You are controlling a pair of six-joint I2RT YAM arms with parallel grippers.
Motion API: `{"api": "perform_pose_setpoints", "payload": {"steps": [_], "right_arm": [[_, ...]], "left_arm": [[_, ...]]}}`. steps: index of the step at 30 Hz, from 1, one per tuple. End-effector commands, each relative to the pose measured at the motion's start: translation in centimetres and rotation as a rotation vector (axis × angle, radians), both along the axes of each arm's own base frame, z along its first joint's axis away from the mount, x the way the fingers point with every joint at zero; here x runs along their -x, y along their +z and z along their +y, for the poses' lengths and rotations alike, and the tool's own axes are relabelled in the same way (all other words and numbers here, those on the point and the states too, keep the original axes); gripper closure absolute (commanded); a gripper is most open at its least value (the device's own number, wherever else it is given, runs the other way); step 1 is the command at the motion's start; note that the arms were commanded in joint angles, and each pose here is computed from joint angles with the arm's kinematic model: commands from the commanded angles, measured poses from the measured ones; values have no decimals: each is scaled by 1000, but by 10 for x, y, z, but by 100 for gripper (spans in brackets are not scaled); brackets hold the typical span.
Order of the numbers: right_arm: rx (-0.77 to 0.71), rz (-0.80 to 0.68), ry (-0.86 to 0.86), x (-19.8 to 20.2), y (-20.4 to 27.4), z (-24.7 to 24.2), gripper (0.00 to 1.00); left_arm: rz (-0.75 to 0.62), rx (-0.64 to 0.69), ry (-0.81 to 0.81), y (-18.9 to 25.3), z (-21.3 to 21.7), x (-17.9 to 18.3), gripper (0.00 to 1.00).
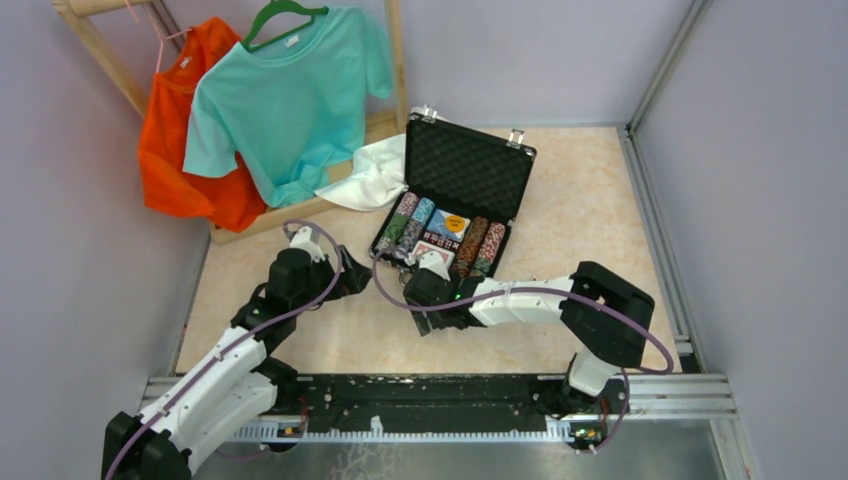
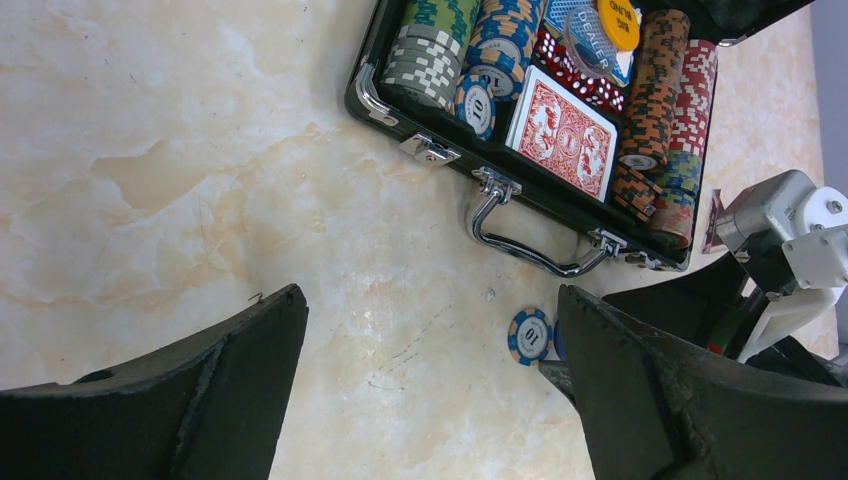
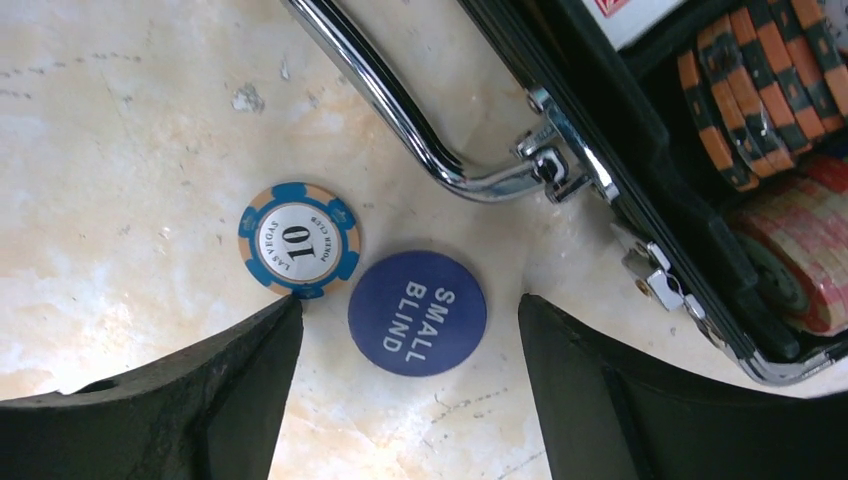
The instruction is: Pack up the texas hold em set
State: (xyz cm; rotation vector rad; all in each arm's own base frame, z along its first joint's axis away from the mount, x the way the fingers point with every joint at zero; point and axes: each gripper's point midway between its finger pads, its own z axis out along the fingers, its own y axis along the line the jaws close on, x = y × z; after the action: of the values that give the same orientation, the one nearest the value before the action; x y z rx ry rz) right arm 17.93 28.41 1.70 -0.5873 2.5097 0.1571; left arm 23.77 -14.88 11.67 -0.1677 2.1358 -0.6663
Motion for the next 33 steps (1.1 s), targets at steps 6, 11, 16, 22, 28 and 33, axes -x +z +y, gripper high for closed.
{"api": "perform_pose_setpoints", "payload": {"steps": [6,11,16,22,28,33], "right_arm": [[48,13,-5,-1,-14,-7,38],[30,15,-6,2,-6,-8,38],[22,11,-12,4,-1,-12,28],[22,23,-16,8,-4,-15,34],[14,30,-13,10,-9,-14,41],[-3,35,-4,11,-9,-10,51]], "left_arm": [[-24,16,-6,4,-2,-3,0],[-24,17,-13,5,-4,-3,0],[-28,21,-12,6,-4,-2,0],[-29,22,-13,6,-4,-2,0],[-30,22,-12,6,-3,-2,0],[-29,21,-11,6,-3,-2,0]]}}
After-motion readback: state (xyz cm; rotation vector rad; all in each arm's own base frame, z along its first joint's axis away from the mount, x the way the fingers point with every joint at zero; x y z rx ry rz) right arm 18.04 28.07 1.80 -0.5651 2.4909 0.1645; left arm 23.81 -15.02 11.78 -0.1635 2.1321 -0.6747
